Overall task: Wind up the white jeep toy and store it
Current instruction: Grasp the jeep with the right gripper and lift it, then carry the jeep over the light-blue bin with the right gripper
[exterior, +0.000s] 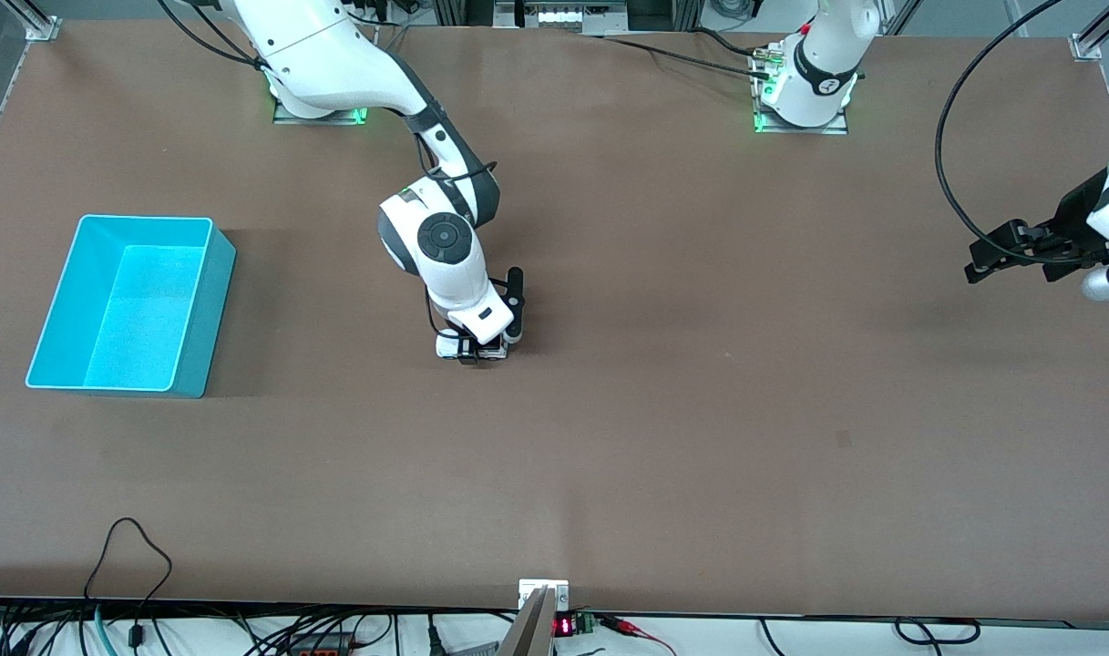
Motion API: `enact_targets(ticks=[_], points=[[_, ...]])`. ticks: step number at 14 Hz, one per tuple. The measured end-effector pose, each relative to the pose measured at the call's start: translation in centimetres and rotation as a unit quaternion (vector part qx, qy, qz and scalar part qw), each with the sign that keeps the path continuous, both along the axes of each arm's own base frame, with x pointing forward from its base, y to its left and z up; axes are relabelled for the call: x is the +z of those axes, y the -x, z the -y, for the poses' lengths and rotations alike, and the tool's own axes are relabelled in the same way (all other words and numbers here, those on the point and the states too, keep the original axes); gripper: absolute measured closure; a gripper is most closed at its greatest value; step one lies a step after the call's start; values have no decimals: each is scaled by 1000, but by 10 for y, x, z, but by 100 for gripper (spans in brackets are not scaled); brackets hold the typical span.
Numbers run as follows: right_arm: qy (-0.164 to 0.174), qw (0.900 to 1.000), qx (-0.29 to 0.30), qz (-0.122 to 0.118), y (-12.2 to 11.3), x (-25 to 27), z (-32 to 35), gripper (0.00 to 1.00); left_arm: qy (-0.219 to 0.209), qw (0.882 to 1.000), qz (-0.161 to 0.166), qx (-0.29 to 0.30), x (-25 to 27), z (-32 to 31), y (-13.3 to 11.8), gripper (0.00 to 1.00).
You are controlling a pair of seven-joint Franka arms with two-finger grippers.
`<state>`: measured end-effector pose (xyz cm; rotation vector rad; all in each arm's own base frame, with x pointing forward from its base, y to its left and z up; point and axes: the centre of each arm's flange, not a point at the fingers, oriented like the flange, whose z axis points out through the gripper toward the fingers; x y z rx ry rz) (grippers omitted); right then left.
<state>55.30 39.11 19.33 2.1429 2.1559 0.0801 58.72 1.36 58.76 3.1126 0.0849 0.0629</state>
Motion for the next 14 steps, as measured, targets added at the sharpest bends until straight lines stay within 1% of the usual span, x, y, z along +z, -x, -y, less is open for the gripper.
enact_targets(ticks=[1, 5, 7, 8, 10, 12, 14], points=[[-1, 1000, 1, 2, -1, 1, -2, 49, 0, 1000, 0, 0, 0, 0, 0, 0], [-2, 1000, 3, 3, 1, 2, -6, 49, 0, 1000, 0, 0, 0, 0, 0, 0], [0, 1000, -10, 9, -9, 8, 3, 49, 0, 1000, 0, 0, 0, 0, 0, 0], [2, 1000, -21, 11, -20, 17, 14, 49, 0, 1000, 0, 0, 0, 0, 0, 0], [7, 999, -48, 11, -39, 49, 40, 49, 0, 1000, 0, 0, 0, 0, 0, 0], [19, 996, -88, -4, -52, 94, 75, 49, 0, 1000, 0, 0, 0, 0, 0, 0], [28, 989, -141, -19, -59, 143, 116, 49, 0, 1000, 0, 0, 0, 0, 0, 0]])
